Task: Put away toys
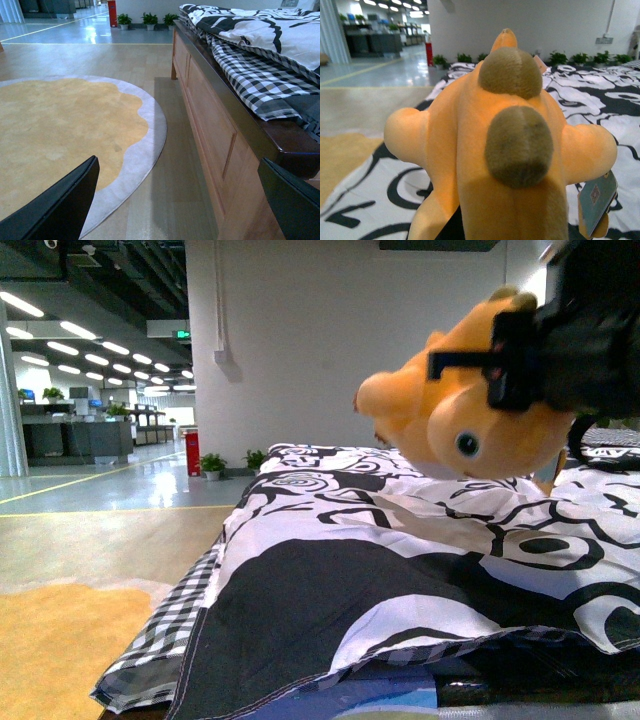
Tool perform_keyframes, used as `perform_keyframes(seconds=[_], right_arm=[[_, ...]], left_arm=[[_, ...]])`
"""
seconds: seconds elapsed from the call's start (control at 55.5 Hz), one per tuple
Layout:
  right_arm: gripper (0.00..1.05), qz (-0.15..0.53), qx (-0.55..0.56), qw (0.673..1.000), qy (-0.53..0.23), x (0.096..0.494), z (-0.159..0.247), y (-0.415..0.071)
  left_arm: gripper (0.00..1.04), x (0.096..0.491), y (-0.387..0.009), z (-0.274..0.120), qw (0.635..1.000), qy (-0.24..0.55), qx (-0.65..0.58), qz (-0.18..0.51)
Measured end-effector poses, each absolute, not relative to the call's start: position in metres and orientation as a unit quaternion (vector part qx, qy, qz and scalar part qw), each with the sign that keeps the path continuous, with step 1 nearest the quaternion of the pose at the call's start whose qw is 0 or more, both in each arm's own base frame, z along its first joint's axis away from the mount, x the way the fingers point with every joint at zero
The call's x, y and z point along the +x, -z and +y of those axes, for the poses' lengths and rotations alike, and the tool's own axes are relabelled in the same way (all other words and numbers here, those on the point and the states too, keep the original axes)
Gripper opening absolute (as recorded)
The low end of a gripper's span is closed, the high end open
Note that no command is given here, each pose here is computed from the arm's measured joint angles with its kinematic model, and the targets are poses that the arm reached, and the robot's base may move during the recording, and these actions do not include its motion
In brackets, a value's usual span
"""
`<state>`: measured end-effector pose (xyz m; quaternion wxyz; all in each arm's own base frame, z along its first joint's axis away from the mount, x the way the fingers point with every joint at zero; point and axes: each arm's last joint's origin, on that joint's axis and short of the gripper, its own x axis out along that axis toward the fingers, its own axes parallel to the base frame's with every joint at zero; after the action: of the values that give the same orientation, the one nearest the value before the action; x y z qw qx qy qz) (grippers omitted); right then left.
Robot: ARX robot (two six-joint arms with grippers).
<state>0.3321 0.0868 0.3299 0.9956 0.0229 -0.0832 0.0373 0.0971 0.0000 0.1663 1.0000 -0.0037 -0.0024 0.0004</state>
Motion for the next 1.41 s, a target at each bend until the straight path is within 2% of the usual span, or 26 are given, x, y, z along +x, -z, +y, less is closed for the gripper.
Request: perform_keyframes(seconds=[0.234,0.667,0.847,1.117,1.225,1.279,1.405], right_arm=[[0.09,-0.134,0.068,0.983,-0.107,0.271,0.029,-0.375],[0.08,-0.155,0.104,0.974,-0.131,0.156,-0.039,-0.362],[0.08,-0.120,0.121,0.979,-0.112,0.147,-0.042,-0.341],[0.08,-0.121,0.121,0.979,-0.112,0.147,-0.042,-0.341],[0.08,-0.046,0.088,0.995,-0.018,0.142,-0.036,-0.332],[0.08,-0.014,0.066,0.998,-0.001,0.139,-0.032,-0.315],[0.08,0.010,0.029,0.999,0.012,0.135,-0.025,-0.279]], left_arm=[[0.98,0.097,-0.166,0.000,1.000,0.000,-0.004,-0.002],[0.98,0.097,-0.166,0.000,1.000,0.000,-0.004,-0.002],[0.98,0.097,-0.166,0.000,1.000,0.000,-0.004,-0.002],[0.98,0.097,-0.166,0.000,1.000,0.000,-0.004,-0.002],[0.98,0.097,-0.166,0.000,1.000,0.000,-0.004,-0.002],[0.98,0.097,-0.166,0.000,1.000,0.000,-0.004,-0.002],[0.98,0.097,-0.166,0.000,1.000,0.000,-0.004,-0.002]])
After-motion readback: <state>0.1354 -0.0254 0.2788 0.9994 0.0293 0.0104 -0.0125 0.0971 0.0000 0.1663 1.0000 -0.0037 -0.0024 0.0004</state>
